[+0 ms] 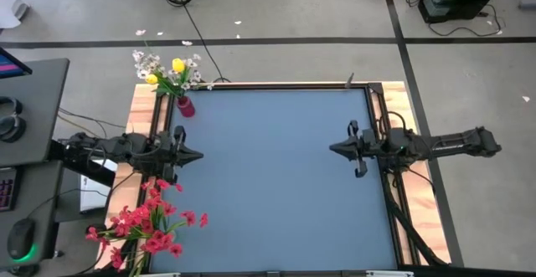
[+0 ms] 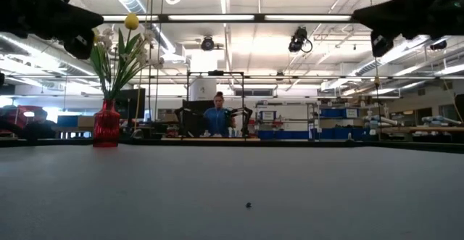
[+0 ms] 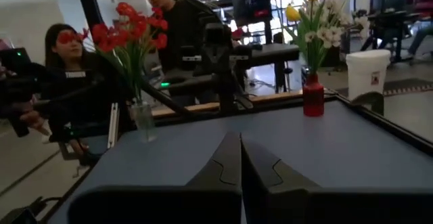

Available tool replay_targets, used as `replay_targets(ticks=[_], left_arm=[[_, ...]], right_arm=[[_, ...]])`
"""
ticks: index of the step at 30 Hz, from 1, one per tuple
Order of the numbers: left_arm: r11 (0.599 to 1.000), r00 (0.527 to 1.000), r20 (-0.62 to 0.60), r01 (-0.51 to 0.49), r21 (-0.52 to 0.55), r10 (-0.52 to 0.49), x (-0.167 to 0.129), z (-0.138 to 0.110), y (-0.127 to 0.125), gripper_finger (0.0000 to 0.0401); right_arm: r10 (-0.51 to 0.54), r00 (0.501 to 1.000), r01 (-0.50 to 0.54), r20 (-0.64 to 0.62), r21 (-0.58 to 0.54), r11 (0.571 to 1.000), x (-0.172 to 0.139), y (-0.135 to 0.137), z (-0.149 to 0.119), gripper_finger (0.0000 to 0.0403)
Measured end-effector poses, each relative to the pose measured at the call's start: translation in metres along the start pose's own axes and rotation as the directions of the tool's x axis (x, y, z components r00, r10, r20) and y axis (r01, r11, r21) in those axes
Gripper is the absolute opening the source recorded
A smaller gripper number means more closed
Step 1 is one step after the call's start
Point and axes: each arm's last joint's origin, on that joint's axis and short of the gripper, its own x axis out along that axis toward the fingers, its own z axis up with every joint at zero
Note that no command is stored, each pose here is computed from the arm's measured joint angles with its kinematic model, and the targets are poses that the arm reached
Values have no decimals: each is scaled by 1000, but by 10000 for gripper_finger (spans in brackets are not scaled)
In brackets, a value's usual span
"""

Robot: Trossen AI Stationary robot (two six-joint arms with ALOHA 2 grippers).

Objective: Sort flowers into vase by color
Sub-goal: Return to Home Position

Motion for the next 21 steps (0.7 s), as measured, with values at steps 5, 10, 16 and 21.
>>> replay_targets(ticks=[5,10,16,21], left_arm=[[998,998,-16,-55,23,56,2,-8,2,0],[994,996,-11,-88,61,88,3,-9,4,0],[992,996,-5,-86,88,86,3,-8,4,0],[995,998,40,-56,83,53,3,-5,2,0]], right_arm=[[-2,1000,1,26,18,1000,-7,-1,-9,0],[33,998,-34,51,29,999,-14,-5,-19,0],[64,996,-69,56,78,995,-20,-11,-29,0],[77,994,-81,72,54,995,-23,-13,-27,0]])
